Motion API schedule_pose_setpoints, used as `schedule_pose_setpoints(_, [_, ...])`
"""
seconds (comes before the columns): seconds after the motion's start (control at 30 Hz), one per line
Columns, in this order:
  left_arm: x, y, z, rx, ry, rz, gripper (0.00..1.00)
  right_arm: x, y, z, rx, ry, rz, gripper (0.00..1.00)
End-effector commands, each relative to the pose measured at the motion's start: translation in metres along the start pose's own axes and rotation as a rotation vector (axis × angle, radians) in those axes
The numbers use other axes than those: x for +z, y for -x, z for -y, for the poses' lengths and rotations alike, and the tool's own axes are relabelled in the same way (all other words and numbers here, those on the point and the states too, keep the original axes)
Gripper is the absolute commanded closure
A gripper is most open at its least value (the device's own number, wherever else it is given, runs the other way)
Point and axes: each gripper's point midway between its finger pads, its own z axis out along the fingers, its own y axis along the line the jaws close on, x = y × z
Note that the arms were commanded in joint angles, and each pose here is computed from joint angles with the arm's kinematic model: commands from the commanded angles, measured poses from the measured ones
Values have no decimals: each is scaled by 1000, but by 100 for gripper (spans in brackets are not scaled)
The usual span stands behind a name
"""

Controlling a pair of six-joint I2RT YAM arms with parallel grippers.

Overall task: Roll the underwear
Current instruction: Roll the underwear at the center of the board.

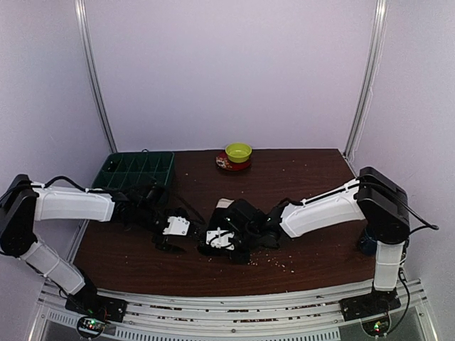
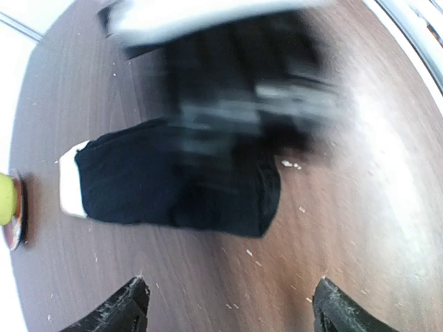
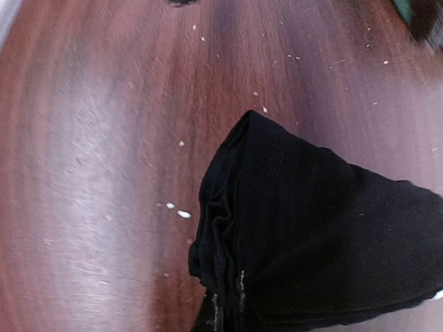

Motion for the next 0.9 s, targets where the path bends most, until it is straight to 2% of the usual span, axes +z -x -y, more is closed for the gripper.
schedule_pose_setpoints(0.0, [-17, 7, -14, 142, 188, 42, 15, 3, -16, -32, 291, 283, -70, 100])
schedule_pose_setpoints(0.13, [-25, 14, -9, 229, 265, 66, 20, 14, -27, -41, 482, 450, -110, 100])
schedule_pose_setpoints(0.27, [-21, 24, -9, 289, 308, 85, 22, 15, -24, -47, 638, 576, -76, 100])
schedule_pose_setpoints(0.47, [9, 33, 4, 404, 298, 33, 27, 22, -36, -32, 905, 618, -50, 100])
schedule_pose_setpoints(0.6, [32, 39, 21, 474, 258, 8, 29, 24, -50, -21, 974, 588, -57, 100])
schedule_pose_setpoints(0.87, [56, 39, 26, 485, 246, -1, 32, 23, -60, -19, 984, 568, -84, 100])
